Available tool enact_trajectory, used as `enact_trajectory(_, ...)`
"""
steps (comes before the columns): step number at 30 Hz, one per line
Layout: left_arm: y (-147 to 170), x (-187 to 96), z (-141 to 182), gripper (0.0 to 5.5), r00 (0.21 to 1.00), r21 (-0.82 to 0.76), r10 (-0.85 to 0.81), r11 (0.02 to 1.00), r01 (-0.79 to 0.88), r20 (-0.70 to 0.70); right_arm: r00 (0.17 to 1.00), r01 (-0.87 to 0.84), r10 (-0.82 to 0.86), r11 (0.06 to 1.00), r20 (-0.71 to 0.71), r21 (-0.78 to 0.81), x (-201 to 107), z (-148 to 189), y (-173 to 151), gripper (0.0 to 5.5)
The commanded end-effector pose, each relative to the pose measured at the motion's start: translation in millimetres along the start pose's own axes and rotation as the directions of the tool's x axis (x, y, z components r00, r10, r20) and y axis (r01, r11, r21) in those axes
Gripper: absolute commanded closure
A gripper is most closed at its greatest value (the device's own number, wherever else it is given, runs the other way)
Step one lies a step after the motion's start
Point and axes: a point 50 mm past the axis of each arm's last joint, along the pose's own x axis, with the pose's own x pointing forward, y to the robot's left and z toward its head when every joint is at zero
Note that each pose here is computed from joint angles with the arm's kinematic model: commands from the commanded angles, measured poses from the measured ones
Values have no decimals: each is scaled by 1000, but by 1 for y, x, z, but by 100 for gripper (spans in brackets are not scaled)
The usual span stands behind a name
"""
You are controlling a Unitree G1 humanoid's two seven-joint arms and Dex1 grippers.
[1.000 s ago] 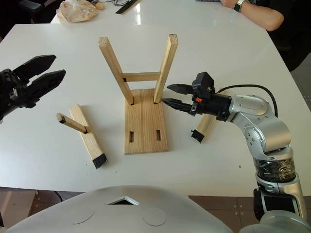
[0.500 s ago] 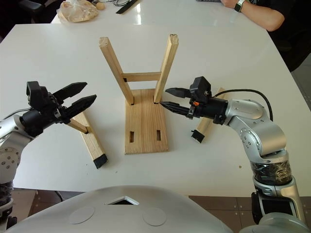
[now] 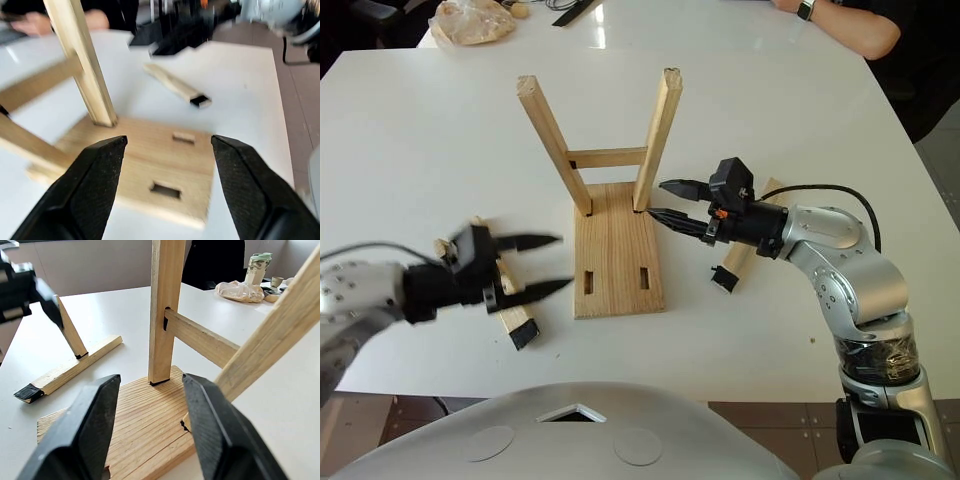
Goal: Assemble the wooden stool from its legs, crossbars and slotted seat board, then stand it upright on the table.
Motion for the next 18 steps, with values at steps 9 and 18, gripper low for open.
enact_trajectory(9, -2, -23, -63, 238, 953, 72, 48, 997, -28, -299, 999, 42, -42, 999, 3, 6, -8, 0, 5, 321)
enact_trajectory(18, 32, -76, -67, 238, 866, 195, 116, 981, -22, -487, 997, 71, -71, 997, -10, 6, -7, -7, 10, 321)
